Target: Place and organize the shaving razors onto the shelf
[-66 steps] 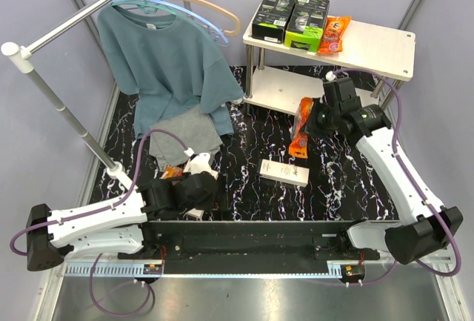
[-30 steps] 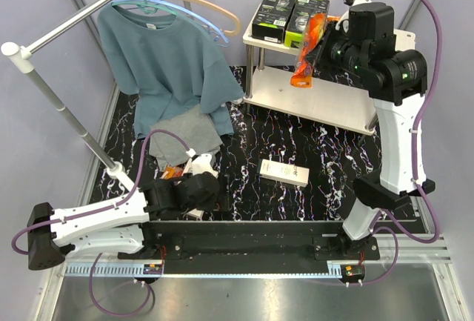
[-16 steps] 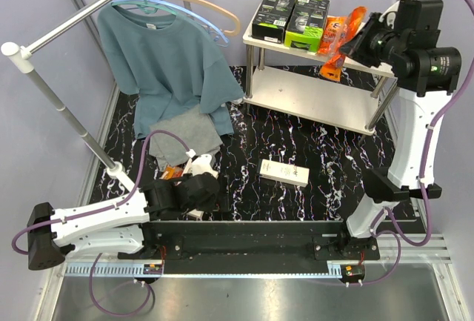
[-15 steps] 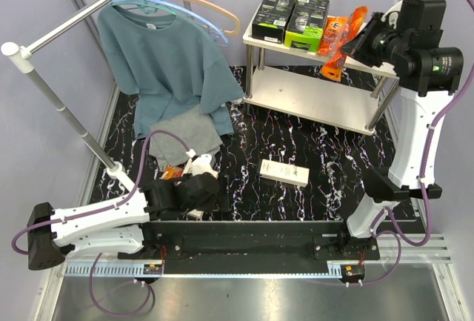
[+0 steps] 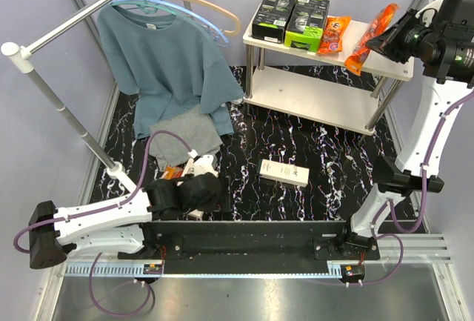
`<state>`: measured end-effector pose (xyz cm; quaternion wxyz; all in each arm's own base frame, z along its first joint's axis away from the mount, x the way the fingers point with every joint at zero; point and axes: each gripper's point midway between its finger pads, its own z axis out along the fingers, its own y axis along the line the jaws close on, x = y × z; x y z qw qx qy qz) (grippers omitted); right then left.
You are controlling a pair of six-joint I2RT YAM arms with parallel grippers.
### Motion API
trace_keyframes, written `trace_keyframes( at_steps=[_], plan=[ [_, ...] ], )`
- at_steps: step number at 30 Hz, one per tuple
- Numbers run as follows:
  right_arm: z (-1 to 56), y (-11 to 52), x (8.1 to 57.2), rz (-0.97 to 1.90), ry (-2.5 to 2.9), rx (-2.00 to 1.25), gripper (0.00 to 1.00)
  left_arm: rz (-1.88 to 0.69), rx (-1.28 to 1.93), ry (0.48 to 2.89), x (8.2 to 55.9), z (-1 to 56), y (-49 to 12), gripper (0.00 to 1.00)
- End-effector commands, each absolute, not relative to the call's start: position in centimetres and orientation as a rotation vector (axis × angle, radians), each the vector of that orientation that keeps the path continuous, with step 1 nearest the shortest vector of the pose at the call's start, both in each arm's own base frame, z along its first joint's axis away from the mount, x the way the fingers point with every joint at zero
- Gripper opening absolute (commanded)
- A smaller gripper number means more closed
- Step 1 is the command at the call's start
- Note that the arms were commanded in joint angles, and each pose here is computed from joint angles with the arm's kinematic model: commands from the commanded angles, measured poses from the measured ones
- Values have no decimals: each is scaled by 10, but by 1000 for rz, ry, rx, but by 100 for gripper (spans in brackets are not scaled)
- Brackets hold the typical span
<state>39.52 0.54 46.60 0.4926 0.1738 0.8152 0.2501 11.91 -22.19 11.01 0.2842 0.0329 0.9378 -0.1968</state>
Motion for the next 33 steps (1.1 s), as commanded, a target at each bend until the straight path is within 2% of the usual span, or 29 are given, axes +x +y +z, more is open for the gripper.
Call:
trace_keyframes(
  at_steps=[1,21,30,33],
  plan=[
    [481,7,401,660,1923,362,0,-575,97,2507,120,111,-233,99],
    [446,-22,470,747,1924,451,0,-608,105,2525,117,106,-242,99],
    [428,-21,485,775,1956,459,6,-610,108,2526,118,107,-245,99],
    [421,-18,488,777,1975,451,11,-608,109,2527,118,106,-245,99]
  ],
)
